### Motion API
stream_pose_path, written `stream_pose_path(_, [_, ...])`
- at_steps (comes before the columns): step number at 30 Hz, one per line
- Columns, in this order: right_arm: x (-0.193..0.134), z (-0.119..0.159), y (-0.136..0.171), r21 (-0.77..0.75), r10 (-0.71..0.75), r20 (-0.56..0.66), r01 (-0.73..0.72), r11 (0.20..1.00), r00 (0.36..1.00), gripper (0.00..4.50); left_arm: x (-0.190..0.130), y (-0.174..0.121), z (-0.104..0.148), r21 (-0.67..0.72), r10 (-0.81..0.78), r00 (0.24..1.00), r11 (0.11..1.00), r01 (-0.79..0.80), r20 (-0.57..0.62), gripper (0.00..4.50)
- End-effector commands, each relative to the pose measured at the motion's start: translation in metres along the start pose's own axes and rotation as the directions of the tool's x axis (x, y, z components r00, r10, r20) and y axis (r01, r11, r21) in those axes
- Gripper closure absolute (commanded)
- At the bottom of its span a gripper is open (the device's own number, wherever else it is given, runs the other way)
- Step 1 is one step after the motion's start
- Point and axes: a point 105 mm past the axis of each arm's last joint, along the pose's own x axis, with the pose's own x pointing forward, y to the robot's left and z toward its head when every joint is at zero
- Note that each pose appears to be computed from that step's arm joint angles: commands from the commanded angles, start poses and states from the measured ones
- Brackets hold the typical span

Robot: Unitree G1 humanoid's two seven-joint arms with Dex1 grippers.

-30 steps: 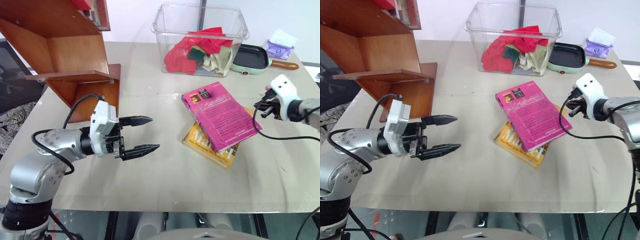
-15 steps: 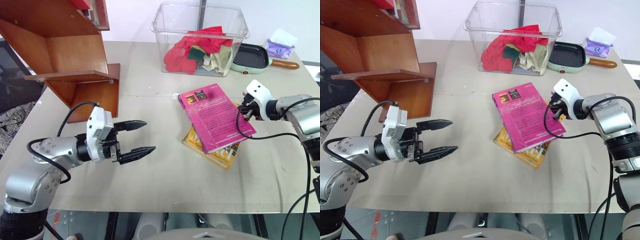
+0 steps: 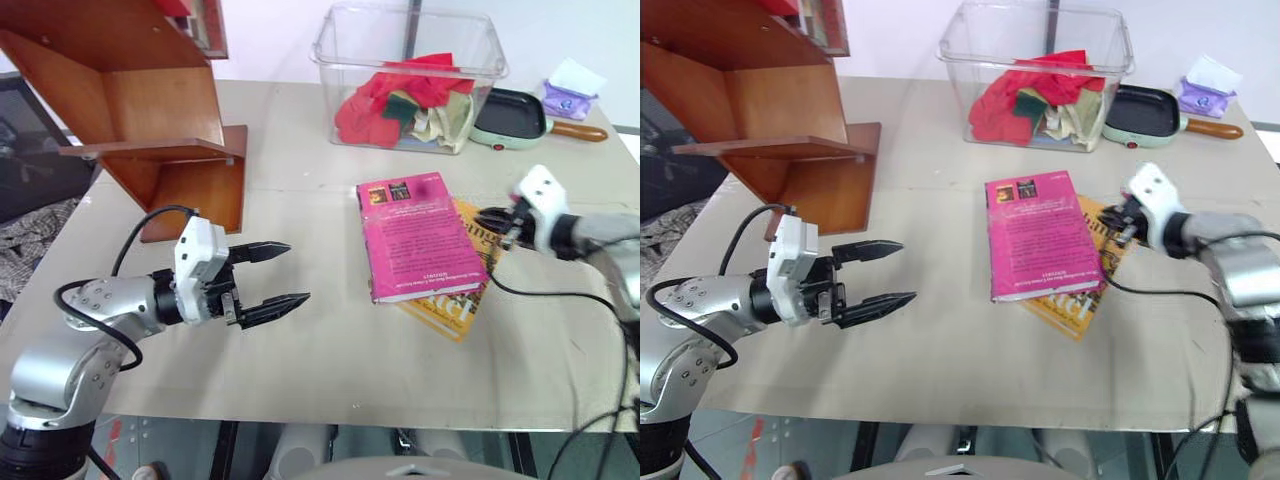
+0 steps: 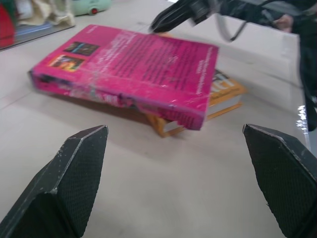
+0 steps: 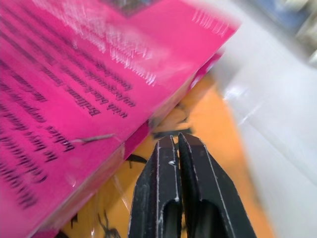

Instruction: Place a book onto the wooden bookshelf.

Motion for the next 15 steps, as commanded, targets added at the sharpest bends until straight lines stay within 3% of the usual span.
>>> stream_pose_path(1, [-0.056, 0.002, -0.004, -0.057, -0.004, 0.105, 0.01, 0.998, 0.994, 2.7, -0.003, 0.003, 0.003, 0.039, 0.014, 1.0, 0.999, -0.014, 0.001, 0.0])
stream_pose_path(7, [-0.119, 0.029, 0.036, 0.01, 0.111, 0.305, -0.119, 0.993, 0.946, 0.02, -0.009, 0.015, -0.011, 0.033, 0.036, 0.999, 0.999, -0.034, -0.041, 0.0])
stream_pose_path(11, [-0.141, 0.044, 0.069, 0.036, 0.18, 0.35, -0.205, 0.978, 0.919, 0.02, -0.012, 0.022, -0.021, 0.022, 0.046, 0.997, 0.999, -0.045, -0.069, 0.0])
stream_pose_path(15, [-0.153, 0.046, 0.087, 0.053, 0.155, 0.346, -0.184, 0.982, 0.926, 0.02, -0.011, 0.031, -0.031, 0.006, 0.07, 0.993, 0.998, -0.07, -0.099, 0.0])
